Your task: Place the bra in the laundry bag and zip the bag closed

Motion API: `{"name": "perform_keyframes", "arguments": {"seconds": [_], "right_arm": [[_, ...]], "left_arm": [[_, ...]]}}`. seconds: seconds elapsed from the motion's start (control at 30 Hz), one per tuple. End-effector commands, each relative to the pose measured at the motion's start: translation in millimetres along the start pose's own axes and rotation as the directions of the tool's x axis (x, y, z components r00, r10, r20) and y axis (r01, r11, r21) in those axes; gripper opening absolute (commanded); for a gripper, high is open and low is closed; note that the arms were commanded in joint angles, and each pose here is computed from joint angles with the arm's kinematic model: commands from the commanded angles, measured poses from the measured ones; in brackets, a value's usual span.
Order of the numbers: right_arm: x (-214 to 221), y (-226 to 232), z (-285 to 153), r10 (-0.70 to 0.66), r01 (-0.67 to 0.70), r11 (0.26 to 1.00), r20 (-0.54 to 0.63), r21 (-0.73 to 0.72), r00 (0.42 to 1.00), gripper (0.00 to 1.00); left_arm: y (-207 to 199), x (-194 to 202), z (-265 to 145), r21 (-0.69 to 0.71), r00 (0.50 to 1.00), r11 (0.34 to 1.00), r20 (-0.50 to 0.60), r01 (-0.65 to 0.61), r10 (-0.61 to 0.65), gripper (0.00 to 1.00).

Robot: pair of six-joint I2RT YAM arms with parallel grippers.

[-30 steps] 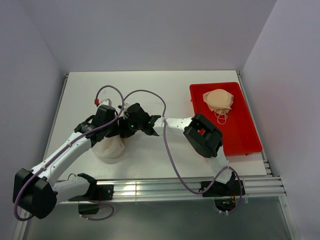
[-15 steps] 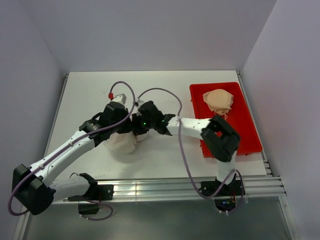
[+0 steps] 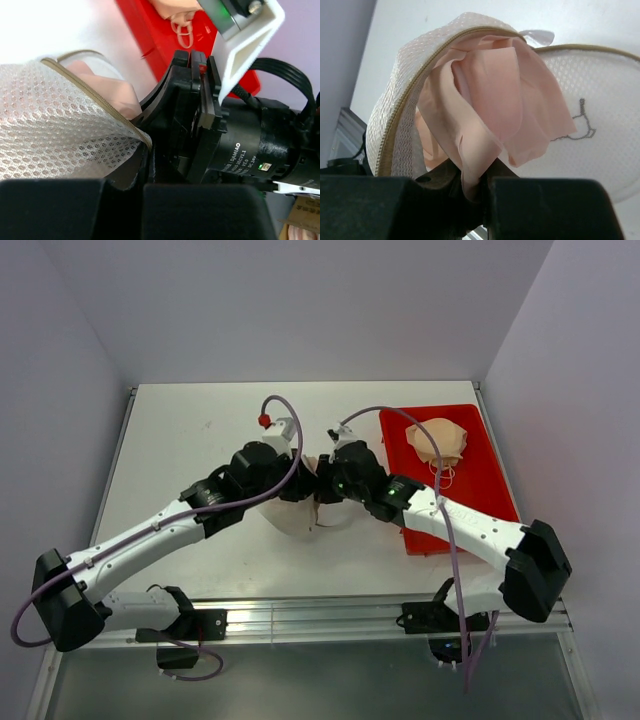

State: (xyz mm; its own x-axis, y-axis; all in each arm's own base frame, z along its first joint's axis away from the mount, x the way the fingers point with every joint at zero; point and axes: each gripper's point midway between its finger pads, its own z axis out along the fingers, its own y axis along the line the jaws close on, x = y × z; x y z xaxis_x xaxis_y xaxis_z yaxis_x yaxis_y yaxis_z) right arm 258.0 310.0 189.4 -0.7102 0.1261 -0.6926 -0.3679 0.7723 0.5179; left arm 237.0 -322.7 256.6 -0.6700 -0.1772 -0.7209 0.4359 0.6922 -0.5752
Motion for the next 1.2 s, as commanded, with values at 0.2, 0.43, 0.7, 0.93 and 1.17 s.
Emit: {"name": "perform_keyframes", "arguments": {"seconds": [0.2,0.43,0.7,0.93,1.17], "right_arm": [[64.7,-28.5,86.0,0.114,-0.098,0.988,-0.139,0.115,0.984,0.0],[94.5,-33.5,124.7,0.15,-0.125,0.982,-0.183,0.144,0.971,0.0],[114.7,-77.4,141.9,0.168,-0.095,0.92,-0.163,0.381,0.972,0.0],[117.7,-134.6,123.4,0.221,-0.132,0.81,-0.089,0.572,0.971,0.0],[94.9,-168.5,82.6,0.248,-0.215,0.743,0.038,0.634,0.968,0.0]], "left_arm": [[24.3,62.2,3.3,0.107,0.998,0.992,-0.031,0.063,-0.06,0.0],[34.8,85.4,1.4,0.116,0.995,0.99,-0.074,0.079,-0.071,0.0],[17.6,72.9,-12.6,0.153,0.995,0.984,-0.068,0.089,-0.079,0.0],[11.5,46.5,-41.0,0.125,0.998,0.99,-0.004,0.07,-0.07,0.0],[42.2,42.5,-52.8,-0.056,0.999,0.998,0.008,0.037,-0.037,0.0]]}}
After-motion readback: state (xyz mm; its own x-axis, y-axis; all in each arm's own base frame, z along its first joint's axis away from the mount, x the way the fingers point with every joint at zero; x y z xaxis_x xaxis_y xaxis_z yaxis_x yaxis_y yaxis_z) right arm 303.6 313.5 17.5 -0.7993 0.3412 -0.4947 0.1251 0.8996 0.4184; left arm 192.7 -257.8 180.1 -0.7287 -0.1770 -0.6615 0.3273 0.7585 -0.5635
